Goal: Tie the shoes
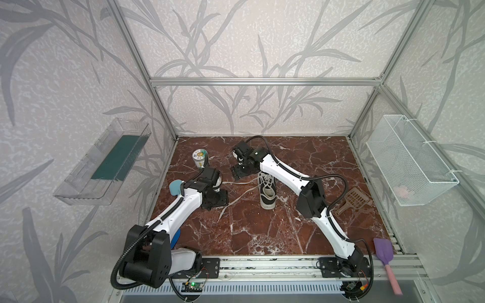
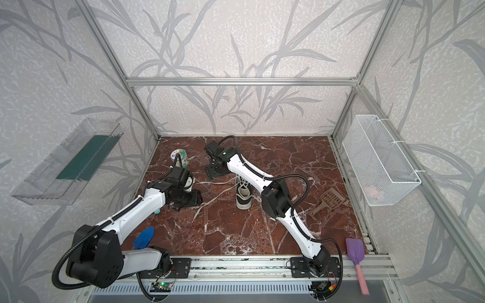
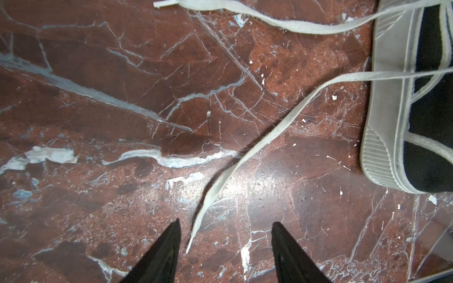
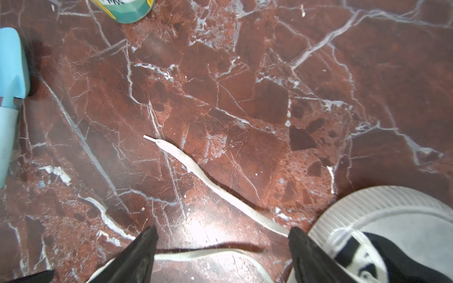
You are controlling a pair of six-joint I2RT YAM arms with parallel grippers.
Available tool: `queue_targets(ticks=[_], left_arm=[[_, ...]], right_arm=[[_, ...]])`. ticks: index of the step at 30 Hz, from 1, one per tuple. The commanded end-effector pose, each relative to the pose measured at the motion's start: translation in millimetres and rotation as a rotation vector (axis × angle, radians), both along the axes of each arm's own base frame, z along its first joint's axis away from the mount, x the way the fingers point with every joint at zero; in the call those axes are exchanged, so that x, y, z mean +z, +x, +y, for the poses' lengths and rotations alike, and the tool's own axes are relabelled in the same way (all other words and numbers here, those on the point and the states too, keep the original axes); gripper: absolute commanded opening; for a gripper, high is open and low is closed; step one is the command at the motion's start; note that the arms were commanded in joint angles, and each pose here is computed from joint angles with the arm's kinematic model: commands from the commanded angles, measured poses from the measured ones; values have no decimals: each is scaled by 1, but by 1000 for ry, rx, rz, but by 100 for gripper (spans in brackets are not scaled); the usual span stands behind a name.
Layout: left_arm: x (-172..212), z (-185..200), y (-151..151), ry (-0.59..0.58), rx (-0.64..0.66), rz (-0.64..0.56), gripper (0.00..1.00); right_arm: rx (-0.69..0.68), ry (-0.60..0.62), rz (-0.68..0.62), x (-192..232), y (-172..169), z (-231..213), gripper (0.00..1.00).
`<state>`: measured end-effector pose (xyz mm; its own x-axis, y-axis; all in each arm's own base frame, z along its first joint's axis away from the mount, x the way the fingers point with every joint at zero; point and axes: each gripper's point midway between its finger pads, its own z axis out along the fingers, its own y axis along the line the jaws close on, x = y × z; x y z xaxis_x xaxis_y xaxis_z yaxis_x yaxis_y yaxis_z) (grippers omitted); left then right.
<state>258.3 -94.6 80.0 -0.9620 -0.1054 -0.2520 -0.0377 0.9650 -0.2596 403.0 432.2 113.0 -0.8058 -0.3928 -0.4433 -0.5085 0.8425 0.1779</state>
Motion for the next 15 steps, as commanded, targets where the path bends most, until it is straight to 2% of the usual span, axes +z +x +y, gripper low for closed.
queue_targets(ticks=[1,7,15], left_arm=[[5,-10,8,-24,-46,-33,60],[7,-36,30,-30,-147,-101,58],[-8,-83,59,55,-397,-121,55]], right_arm=[[4,8,6,30,-5,-21,84],[-65,78,-3,57,1,-75,84],[-209,107,8,62,-10,-181,83]])
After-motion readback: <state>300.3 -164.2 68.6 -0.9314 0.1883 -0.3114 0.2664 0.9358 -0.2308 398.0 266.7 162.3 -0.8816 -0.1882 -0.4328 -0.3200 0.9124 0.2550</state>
